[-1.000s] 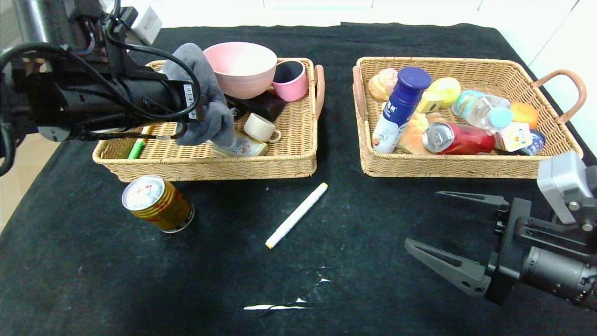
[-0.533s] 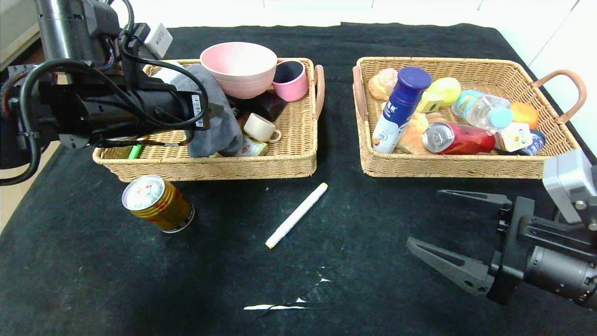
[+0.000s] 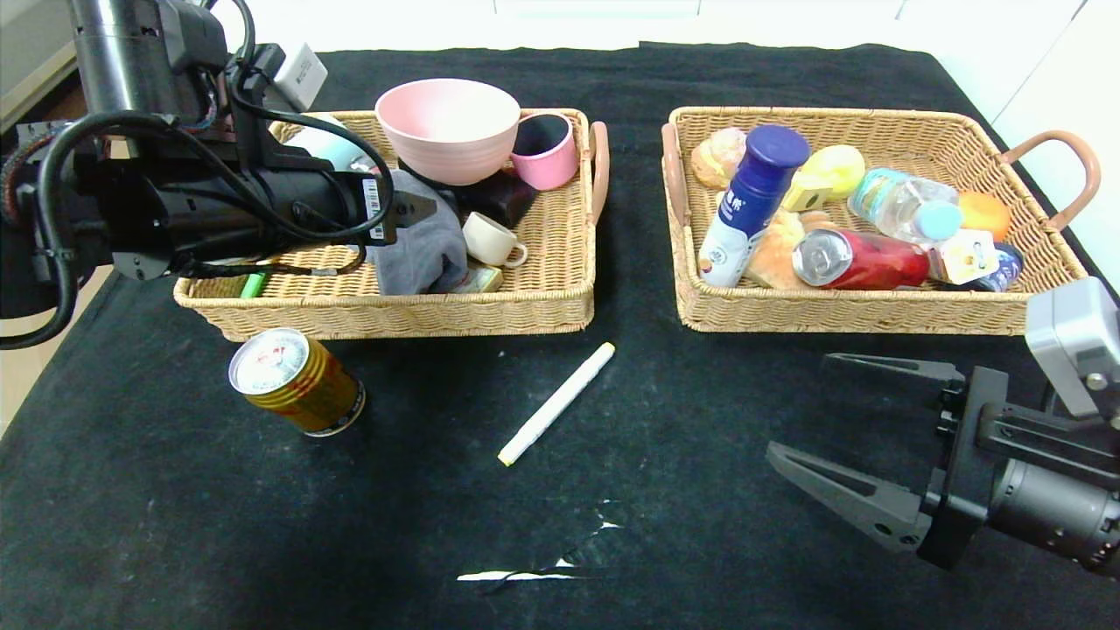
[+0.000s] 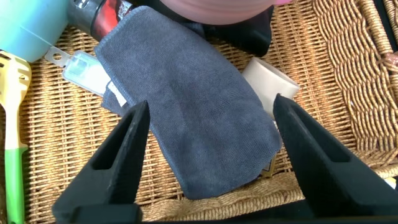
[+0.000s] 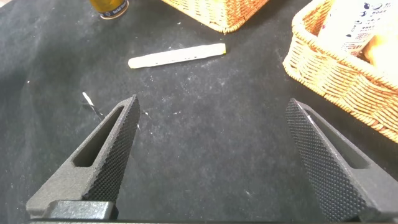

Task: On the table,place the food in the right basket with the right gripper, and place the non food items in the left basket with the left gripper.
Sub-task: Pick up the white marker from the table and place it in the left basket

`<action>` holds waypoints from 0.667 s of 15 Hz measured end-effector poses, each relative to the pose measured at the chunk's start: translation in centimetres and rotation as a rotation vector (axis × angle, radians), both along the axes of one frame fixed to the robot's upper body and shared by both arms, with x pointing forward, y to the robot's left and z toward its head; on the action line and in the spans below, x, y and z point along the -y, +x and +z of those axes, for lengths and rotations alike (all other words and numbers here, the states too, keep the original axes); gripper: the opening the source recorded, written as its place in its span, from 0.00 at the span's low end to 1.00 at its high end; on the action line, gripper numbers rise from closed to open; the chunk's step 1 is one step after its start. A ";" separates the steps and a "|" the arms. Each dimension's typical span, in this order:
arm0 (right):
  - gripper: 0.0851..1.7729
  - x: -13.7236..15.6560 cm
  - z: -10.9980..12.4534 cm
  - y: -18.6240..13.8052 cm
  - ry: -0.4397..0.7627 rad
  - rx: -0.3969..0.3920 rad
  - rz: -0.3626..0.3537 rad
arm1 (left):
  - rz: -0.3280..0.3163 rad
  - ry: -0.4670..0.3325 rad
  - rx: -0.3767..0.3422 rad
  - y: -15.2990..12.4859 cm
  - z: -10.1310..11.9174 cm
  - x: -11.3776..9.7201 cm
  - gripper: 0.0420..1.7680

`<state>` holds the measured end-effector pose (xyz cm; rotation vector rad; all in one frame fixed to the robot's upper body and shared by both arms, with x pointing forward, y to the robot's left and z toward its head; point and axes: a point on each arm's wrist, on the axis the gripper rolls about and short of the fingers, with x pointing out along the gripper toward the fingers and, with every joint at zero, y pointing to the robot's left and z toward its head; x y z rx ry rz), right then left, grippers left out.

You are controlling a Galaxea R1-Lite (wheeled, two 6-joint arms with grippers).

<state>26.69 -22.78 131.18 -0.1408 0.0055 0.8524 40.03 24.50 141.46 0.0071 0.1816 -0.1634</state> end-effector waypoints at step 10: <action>0.96 0.5 0.9 -0.6 0.022 0.035 -0.002 | -0.136 0.102 -0.017 -3.2 -0.4 2.7 0.93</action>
